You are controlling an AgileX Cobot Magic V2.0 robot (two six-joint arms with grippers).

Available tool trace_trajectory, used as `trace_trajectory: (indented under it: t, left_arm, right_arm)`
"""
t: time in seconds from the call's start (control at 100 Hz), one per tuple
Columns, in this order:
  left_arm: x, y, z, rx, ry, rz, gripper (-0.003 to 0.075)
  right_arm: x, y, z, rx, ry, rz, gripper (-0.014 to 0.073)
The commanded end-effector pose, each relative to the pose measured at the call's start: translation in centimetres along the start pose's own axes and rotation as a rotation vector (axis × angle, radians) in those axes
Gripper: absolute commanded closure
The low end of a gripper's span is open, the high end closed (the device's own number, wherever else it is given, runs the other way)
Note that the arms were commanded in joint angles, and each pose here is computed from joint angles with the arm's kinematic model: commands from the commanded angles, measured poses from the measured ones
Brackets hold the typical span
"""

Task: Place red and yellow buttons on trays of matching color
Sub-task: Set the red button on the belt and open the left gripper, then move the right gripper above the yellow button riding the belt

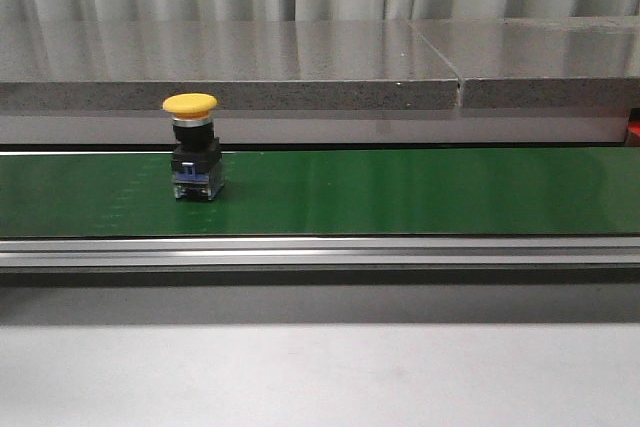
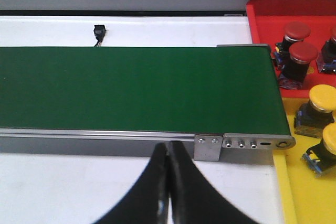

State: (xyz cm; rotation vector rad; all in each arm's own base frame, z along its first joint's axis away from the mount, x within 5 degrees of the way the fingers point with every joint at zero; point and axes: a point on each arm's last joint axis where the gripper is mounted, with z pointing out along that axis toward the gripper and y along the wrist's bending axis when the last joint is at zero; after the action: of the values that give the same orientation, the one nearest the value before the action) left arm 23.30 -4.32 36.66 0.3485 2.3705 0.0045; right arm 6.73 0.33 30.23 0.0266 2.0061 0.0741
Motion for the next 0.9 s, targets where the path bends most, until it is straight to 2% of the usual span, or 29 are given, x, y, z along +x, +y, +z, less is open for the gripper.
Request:
trace_trajectory:
  t: [0.0,0.2,0.41,0.58,0.76,0.82,0.89]
  left_arm:
    - [0.1,-0.7,-2.5,0.013,-0.156,-0.006,0.0741]
    - [4.1,-1.4,-4.7,0.065,-0.214,-0.053,0.0741]
    - [9.5,-1.9,-6.6,0.085,-0.283,-0.076,0.0741]
    - [13.0,-2.3,-7.4,0.104,-0.328,-0.092,0.0741]
    - [14.6,-2.4,-8.2,0.109,-0.384,-0.098,0.0741]
    - [14.7,-2.4,-8.4,0.108,-0.392,-0.098,0.0741]
    - [14.7,-2.4,-8.4,0.108,-0.395,-0.098,0.0741]
  right_arm:
    - [-1.4,0.1,-0.3,-0.002,-0.1,-0.009,0.0662]
    - [-1.6,0.1,-0.3,-0.007,-0.115,-0.004,0.0662]
    - [-1.8,0.5,0.5,-0.046,-0.04,-0.001,0.0662]
    - [-4.0,1.8,1.9,-0.137,0.041,-0.059,0.0659]
    - [-7.2,4.3,3.6,-0.258,0.094,-0.141,0.0657]
    - [-8.2,5.4,4.6,-0.289,0.136,-0.176,0.0623]
    - [-9.2,6.6,5.7,-0.32,0.17,-0.207,0.0528]
